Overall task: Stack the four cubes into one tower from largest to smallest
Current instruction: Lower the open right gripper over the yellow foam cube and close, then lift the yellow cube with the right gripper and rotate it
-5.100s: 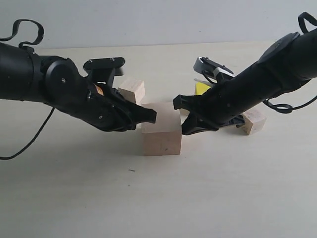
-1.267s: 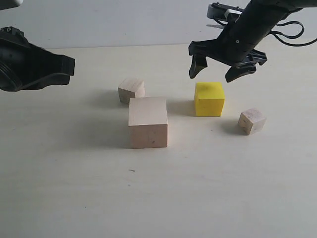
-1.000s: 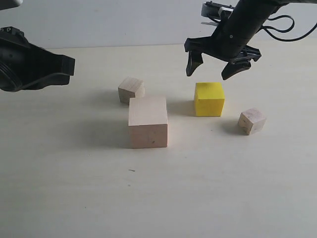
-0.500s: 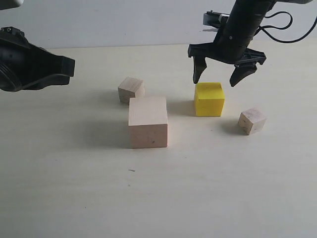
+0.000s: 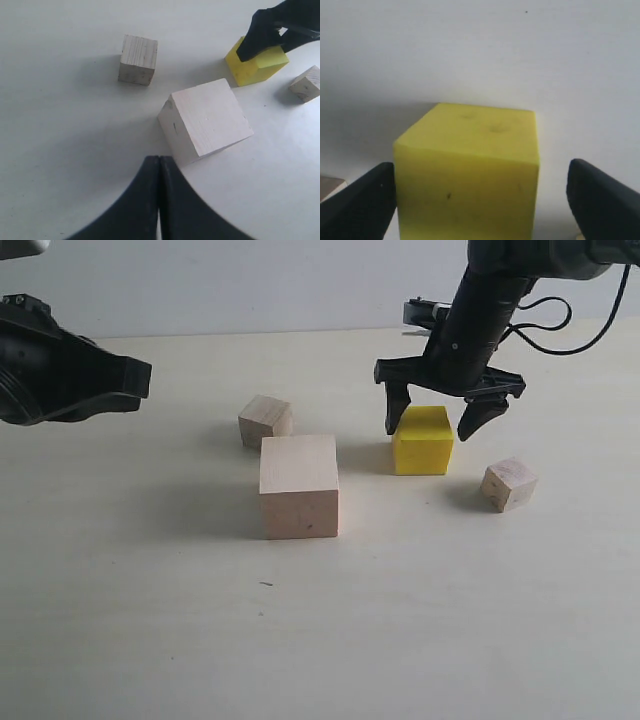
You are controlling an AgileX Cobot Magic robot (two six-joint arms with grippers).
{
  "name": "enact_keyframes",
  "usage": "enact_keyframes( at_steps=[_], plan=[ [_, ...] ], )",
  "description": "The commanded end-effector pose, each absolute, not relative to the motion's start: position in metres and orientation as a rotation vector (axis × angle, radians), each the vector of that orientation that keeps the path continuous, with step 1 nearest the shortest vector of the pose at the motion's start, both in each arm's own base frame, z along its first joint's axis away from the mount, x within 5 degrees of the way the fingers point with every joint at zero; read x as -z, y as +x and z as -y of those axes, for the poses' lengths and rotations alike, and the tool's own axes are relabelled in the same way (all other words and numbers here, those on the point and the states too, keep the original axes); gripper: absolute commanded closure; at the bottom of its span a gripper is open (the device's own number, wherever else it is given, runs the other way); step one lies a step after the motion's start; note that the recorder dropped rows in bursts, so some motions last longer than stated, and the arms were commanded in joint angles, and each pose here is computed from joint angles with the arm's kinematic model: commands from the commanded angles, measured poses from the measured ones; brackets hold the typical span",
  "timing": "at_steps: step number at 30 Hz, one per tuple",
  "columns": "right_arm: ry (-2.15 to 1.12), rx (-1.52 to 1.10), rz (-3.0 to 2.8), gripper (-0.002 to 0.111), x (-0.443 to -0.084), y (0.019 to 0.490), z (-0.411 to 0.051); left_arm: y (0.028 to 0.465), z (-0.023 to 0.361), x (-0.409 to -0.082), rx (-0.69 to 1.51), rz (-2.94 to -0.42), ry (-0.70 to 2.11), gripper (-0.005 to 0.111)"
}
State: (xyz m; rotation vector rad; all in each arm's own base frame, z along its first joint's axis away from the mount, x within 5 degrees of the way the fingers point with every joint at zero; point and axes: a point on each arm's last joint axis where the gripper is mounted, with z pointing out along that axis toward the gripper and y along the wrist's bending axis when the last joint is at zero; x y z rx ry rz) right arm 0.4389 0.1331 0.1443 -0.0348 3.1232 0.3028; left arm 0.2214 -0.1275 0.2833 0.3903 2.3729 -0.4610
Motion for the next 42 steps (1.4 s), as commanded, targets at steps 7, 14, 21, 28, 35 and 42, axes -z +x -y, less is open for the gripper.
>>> enact_keyframes(
  at_steps=[7, 14, 21, 28, 35, 42],
  plan=[
    [-0.142, -0.237, -3.127, 0.022, -0.141, 0.444, -0.158, 0.220, 0.126, -0.284, 0.458, -2.365, 0.395, 0.107],
    [-0.167, -0.111, -3.147, 0.022, -0.139, 0.444, -0.154, 0.219, 0.126, -0.285, 0.458, -2.365, 0.396, 0.107],
    [-0.173, -0.104, -3.155, 0.045, -0.139, 0.443, -0.153, 0.219, 0.126, -0.285, 0.458, -2.365, 0.396, 0.107],
    [-0.225, -0.104, -3.151, 0.102, -0.140, 0.443, -0.153, 0.219, 0.126, -0.285, 0.458, -2.365, 0.396, 0.107],
    [-0.408, -0.130, -3.035, 0.108, -0.183, 0.441, -0.147, 0.219, 0.126, -0.285, 0.458, -2.365, 0.396, 0.107],
    [-0.488, -0.523, -2.836, 0.108, -0.239, 0.436, -0.137, 0.217, 0.126, -0.284, 0.489, -2.385, 0.376, 0.107]
  ],
)
